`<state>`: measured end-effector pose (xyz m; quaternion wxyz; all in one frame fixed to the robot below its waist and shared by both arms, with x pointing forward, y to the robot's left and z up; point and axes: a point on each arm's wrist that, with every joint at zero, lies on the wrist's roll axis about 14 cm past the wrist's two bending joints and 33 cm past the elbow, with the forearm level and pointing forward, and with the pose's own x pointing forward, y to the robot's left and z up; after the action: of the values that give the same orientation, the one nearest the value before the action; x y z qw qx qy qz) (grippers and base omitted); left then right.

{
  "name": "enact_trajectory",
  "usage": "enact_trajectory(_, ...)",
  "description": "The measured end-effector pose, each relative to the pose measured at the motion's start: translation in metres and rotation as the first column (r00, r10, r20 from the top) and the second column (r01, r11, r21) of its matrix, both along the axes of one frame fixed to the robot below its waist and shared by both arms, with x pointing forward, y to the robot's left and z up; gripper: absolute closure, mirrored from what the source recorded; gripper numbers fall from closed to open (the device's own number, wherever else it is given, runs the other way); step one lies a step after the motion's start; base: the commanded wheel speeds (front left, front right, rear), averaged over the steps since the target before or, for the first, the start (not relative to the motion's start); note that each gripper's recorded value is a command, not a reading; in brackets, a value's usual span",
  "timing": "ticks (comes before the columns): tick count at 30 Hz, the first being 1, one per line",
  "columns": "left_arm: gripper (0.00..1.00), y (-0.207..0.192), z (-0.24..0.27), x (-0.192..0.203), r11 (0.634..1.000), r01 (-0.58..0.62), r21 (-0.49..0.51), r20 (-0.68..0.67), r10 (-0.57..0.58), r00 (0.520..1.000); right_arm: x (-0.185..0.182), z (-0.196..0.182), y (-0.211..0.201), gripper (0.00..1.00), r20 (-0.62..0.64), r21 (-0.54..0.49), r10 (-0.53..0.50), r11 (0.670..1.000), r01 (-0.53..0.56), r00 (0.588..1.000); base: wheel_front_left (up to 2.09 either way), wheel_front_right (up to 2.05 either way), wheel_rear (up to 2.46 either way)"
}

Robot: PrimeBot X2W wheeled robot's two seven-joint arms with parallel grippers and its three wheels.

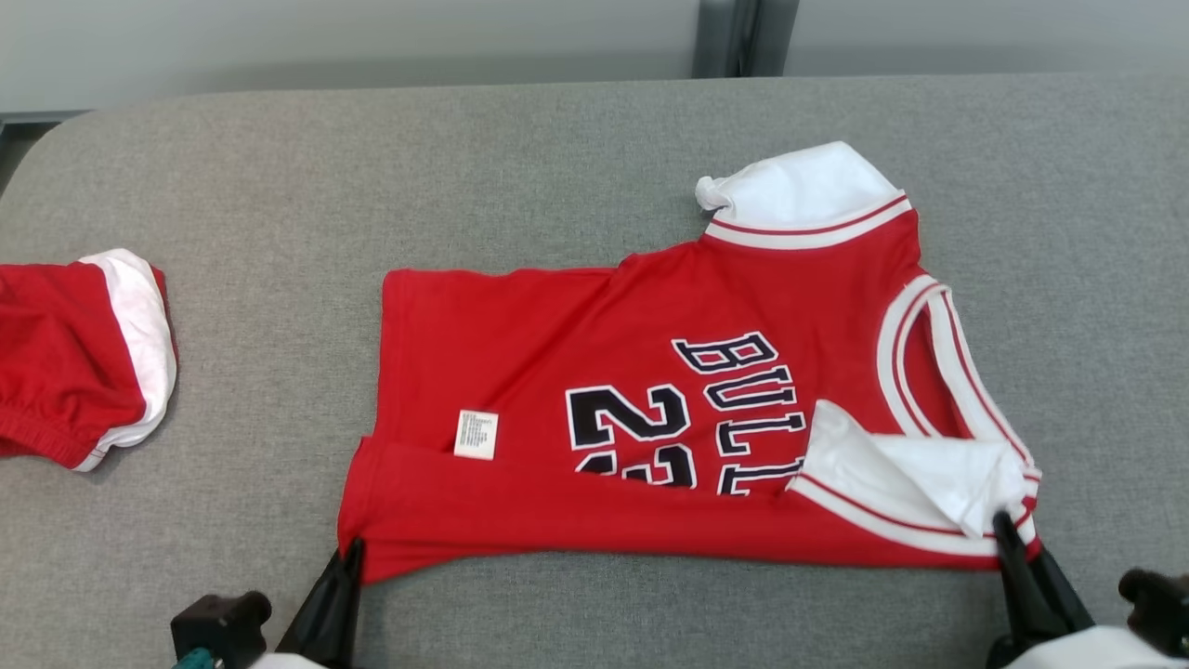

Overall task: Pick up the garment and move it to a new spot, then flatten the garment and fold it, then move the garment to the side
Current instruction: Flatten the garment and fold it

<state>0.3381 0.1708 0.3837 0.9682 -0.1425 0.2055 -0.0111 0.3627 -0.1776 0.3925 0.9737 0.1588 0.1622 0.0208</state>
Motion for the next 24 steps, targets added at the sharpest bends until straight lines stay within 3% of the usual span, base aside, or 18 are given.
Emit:
enact_trajectory(7,1.0,0.009,-0.001,-0.033,1.0,-0.024,-0.008,-0.087,0.024,0.996,-0.041,-0.007,-0.003,1.0,-0.085,0.03,-0.038,0.999,0.04,0.996,0.0,0.0,0.0)
enact_trajectory(12,0.99,0.008,-0.002,-0.042,1.0,-0.018,-0.017,-0.112,0.016,0.994,-0.05,-0.009,-0.001,1.0,-0.103,0.038,-0.044,0.998,0.048,0.994,0.0,0.0,0.0)
enact_trajectory(13,0.48,0.007,-0.002,-0.042,1.0,-0.016,-0.019,-0.112,0.013,0.994,-0.049,-0.009,-0.001,0.69,-0.1,0.037,-0.046,0.998,0.05,0.994,0.0,0.0,0.0)
enact_trajectory(14,0.0,0.005,-0.001,-0.042,1.0,-0.014,-0.024,-0.108,0.011,0.994,-0.048,-0.007,-0.002,0.32,-0.091,0.029,-0.048,0.998,0.051,0.995,0.0,0.0,0.0)
enact_trajectory(15,0.0,0.004,-0.001,-0.04,0.999,-0.017,-0.029,-0.099,0.014,0.995,-0.045,-0.005,-0.003,0.0,-0.073,0.021,-0.05,0.998,0.052,0.996,0.0,0.0,0.0)
enact_trajectory(24,0.0,0.003,0.042,-0.008,0.998,-0.064,0.0,0.15,0.064,0.987,-0.006,0.068,-0.012,0.0,0.241,-0.092,-0.038,0.994,0.062,0.97,0.0,0.0,0.0)
